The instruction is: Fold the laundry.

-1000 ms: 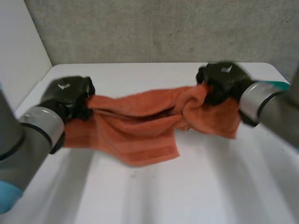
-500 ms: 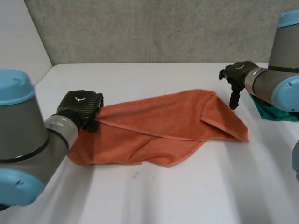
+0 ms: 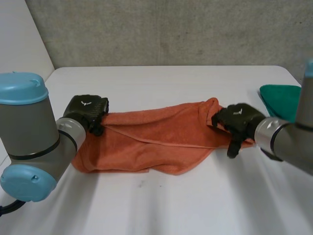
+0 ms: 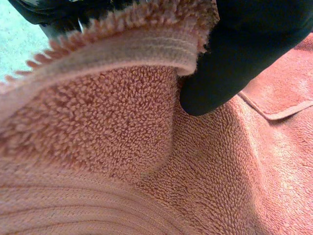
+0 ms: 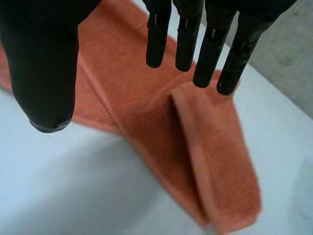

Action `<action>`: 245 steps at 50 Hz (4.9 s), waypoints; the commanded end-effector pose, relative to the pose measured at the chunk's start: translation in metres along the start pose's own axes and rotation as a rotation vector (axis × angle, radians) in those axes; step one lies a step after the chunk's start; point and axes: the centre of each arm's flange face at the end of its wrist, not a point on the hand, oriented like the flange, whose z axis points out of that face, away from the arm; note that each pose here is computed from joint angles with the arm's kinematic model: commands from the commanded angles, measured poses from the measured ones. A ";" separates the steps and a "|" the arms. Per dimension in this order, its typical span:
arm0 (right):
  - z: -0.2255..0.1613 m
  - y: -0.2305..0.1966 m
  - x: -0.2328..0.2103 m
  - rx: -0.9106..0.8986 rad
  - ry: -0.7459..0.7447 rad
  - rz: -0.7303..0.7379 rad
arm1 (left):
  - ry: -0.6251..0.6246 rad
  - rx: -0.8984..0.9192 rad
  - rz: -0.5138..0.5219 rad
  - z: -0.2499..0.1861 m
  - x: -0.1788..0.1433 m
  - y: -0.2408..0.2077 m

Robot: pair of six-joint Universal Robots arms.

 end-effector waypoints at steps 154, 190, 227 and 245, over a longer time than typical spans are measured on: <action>0.047 -0.022 0.048 0.361 0.031 0.331 | -0.033 0.407 -0.032 -0.105 -0.019 -0.103; 0.052 -0.049 0.057 0.035 0.159 -0.179 | -0.078 0.241 0.254 0.080 -0.010 -0.027; 0.017 -0.011 -0.016 0.218 0.043 -0.226 | -0.170 0.335 0.325 0.033 -0.018 0.021; 0.030 0.041 -0.038 0.078 -0.052 -0.095 | -0.147 0.089 0.347 0.035 -0.030 0.077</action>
